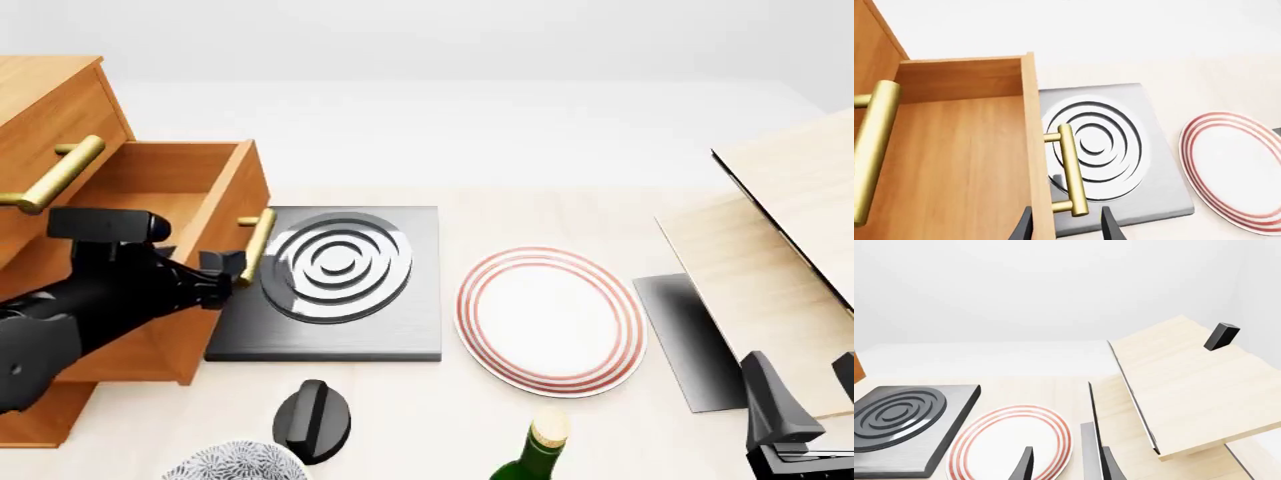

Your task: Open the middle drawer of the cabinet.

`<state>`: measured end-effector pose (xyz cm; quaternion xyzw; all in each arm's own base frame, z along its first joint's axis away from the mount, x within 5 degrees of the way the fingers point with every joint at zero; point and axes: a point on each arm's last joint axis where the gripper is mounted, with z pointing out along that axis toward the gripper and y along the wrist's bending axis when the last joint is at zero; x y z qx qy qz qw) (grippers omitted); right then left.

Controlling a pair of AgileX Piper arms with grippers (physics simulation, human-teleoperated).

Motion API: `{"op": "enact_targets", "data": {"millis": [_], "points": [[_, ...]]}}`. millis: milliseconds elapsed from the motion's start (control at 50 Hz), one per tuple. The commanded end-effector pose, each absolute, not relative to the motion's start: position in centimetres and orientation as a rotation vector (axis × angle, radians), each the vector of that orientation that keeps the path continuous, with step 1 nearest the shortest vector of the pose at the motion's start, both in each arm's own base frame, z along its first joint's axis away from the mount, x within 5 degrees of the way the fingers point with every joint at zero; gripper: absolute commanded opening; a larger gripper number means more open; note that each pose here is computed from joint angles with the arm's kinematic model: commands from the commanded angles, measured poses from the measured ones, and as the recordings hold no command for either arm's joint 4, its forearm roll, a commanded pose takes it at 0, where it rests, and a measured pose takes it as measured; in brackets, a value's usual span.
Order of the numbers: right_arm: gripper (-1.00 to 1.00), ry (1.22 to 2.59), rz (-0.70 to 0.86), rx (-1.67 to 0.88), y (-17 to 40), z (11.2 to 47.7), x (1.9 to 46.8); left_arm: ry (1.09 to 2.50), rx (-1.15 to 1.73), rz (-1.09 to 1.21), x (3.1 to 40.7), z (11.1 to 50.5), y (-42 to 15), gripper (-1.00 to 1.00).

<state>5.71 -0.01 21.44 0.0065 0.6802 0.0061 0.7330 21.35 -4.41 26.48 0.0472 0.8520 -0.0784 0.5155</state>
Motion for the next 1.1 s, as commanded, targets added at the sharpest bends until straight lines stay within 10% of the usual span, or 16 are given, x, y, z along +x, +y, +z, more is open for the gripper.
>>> {"op": "enact_targets", "data": {"millis": [20, 640, 1100], "points": [[1.00, 1.496, 0.013, 0.014, 0.0, 21.4, 5.7, 2.098, 0.292, -0.196, 22.5, 24.7, -7.0, 1.00], [1.00, 1.496, 0.013, 0.014, 0.0, 21.4, 5.7, 2.013, 0.471, -0.394, 18.2, 29.1, -11.1, 1.00], [1.00, 1.496, 0.013, 0.014, 0.0, 21.4, 5.7, 1.727, 0.212, -0.140, 10.2, 33.1, -2.3, 1.00]]}}
